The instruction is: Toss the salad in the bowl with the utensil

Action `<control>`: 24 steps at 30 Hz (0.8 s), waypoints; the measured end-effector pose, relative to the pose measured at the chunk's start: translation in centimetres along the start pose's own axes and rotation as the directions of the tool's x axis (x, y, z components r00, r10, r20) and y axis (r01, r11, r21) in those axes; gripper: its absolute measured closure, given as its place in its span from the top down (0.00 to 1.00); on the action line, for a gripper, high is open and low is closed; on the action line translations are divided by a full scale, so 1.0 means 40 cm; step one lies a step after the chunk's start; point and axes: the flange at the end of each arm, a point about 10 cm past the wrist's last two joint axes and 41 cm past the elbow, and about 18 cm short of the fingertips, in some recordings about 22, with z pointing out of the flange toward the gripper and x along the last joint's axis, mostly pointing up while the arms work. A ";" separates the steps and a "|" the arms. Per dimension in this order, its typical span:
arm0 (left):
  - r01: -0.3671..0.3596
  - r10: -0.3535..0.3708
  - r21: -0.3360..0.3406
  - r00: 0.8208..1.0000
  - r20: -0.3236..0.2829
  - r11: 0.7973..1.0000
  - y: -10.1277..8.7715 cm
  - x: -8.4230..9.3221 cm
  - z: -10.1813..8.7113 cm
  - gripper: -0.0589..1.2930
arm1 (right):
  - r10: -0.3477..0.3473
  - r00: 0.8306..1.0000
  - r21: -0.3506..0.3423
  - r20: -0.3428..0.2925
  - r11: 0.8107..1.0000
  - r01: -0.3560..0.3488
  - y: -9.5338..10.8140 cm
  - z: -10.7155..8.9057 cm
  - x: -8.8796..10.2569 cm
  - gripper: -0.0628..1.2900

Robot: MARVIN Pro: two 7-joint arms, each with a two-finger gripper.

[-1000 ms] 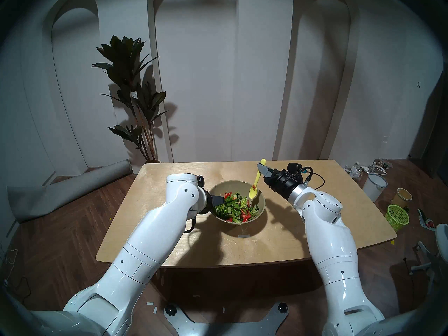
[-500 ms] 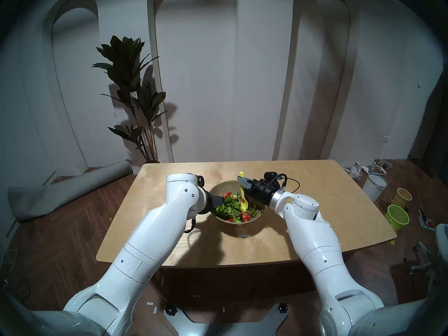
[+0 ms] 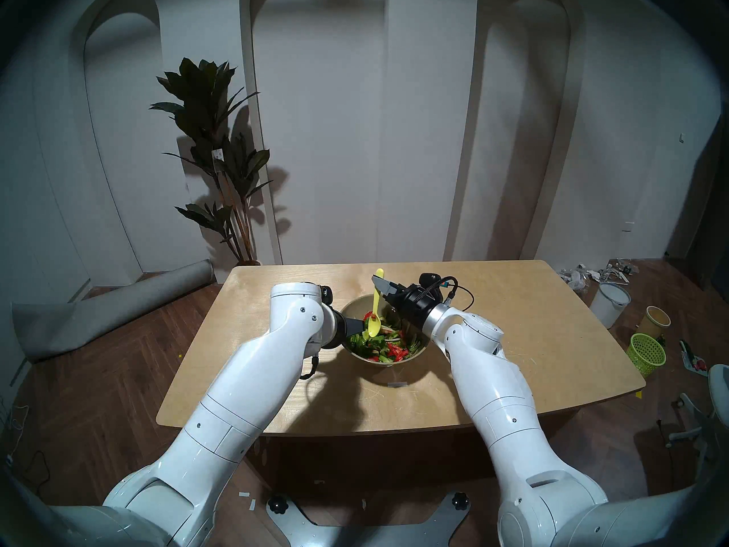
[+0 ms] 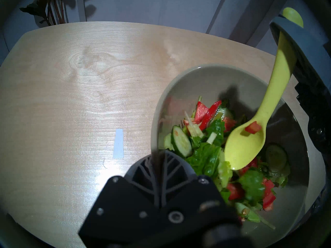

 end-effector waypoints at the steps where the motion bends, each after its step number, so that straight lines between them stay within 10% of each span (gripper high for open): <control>1: 0.000 0.000 0.000 1.000 0.000 1.000 0.000 0.000 0.000 0.03 | 0.009 1.000 -0.004 -0.011 1.000 -0.009 -0.005 -0.002 0.004 0.02; 13: 0.001 -0.001 -0.001 1.000 0.000 1.000 0.000 0.000 0.000 0.03 | -0.032 0.997 -0.040 -0.067 0.999 0.030 0.015 -0.044 0.049 0.02; 24: -0.001 0.001 0.000 1.000 0.000 1.000 0.000 0.000 0.000 0.03 | -0.073 0.997 -0.067 -0.036 0.995 0.071 0.041 0.024 0.032 0.02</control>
